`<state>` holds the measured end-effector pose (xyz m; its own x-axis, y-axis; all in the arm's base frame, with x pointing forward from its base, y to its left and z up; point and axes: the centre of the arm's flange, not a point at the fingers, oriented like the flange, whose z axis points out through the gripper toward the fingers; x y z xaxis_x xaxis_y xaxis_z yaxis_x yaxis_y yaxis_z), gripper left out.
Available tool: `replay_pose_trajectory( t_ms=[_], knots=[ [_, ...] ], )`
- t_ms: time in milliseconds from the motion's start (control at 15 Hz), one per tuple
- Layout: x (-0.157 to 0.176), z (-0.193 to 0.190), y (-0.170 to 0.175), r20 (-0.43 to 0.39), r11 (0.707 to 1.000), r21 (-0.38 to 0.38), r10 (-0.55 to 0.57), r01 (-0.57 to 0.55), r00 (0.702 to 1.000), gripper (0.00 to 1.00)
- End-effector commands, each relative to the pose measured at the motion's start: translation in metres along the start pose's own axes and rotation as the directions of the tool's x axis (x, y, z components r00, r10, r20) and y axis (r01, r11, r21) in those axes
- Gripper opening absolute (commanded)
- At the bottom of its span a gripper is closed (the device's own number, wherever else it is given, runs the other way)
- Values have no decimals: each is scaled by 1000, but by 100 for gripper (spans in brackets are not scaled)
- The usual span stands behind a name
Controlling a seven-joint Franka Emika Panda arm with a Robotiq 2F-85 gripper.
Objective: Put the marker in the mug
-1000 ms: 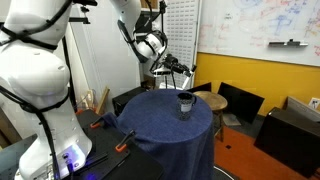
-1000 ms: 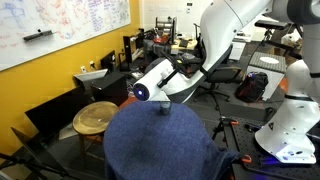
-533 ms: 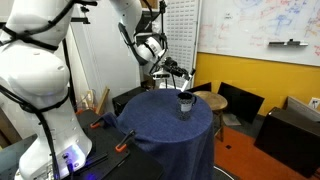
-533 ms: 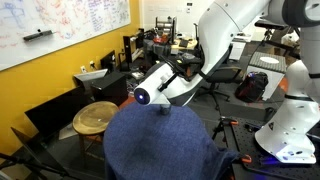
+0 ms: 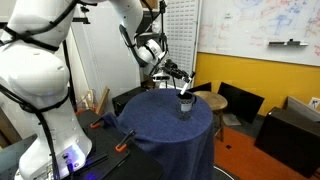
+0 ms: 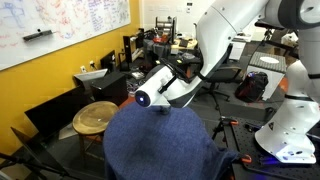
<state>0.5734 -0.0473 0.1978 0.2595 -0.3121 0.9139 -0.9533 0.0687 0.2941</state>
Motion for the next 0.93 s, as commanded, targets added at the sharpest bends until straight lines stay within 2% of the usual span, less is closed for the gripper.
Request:
replay_pose_trajectory(
  t_ms=[0,333,867],
  knots=[
    [1,0,-2,1,1000,-15,-3,3,1000,62],
    [-1,0,-3,2,1000,-15,-7,7,1000,99],
    [0,-3,-1,3,1000,-11,-3,3,1000,100]
  ],
)
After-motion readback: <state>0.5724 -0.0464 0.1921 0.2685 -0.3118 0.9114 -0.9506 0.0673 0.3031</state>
